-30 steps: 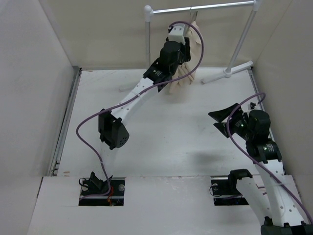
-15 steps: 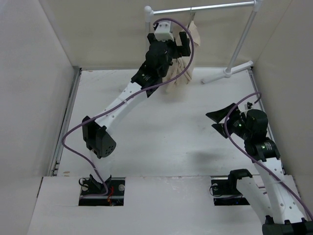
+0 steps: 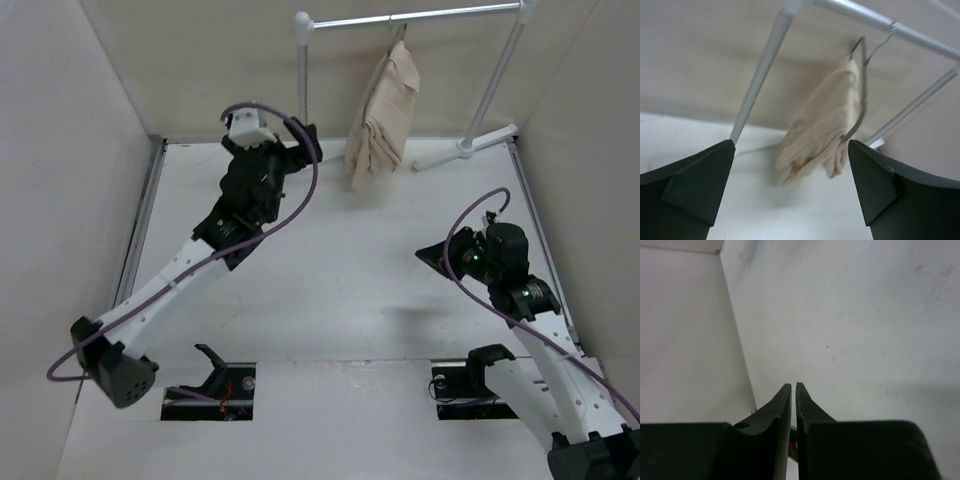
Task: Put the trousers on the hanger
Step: Reset both arms
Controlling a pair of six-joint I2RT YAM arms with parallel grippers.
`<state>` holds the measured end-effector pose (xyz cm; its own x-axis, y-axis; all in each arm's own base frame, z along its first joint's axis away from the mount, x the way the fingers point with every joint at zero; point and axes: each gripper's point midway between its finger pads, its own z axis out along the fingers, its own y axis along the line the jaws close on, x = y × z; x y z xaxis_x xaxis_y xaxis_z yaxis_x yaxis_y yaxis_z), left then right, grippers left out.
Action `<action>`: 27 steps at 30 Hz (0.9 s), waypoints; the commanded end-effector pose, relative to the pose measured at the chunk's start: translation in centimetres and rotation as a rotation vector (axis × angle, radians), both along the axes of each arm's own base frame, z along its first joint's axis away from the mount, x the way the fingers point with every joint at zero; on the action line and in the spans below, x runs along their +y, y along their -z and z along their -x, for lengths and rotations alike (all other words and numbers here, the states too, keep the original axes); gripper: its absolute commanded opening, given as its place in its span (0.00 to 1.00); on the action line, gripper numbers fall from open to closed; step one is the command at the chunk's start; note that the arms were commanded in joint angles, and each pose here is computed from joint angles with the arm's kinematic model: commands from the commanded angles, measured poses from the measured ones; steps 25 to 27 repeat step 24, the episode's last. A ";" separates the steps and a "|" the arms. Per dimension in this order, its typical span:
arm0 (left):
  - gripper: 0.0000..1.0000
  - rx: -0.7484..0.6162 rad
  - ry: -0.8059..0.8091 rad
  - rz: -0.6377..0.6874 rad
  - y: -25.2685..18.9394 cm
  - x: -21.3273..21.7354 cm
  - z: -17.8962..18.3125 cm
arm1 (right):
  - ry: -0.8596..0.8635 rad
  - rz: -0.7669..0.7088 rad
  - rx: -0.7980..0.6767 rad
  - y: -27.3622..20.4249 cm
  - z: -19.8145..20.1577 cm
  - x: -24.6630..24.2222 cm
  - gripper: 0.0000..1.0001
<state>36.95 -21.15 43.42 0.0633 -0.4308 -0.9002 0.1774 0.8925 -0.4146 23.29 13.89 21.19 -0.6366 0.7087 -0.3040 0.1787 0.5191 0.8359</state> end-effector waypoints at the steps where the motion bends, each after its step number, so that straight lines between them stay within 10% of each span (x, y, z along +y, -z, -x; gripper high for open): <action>1: 1.00 0.209 -0.096 0.050 7.5 3.5 1.5 | -0.007 0.056 -0.044 -0.2 -0.9 0.5 0.13; 6: 1.00 0.603 -0.211 0.012 19.9 7.7 5.6 | -0.002 0.195 0.017 2.0 -1.2 0.6 0.19; 12: 1.00 0.949 -0.235 -0.040 29.6 9.3 11.1 | 0.005 0.315 0.061 3.7 -2.0 0.5 0.63; 27: 1.00 1.045 -0.121 -0.116 32.2 6.1 12.5 | 0.023 0.291 -0.063 -2.2 -5.3 1.5 0.75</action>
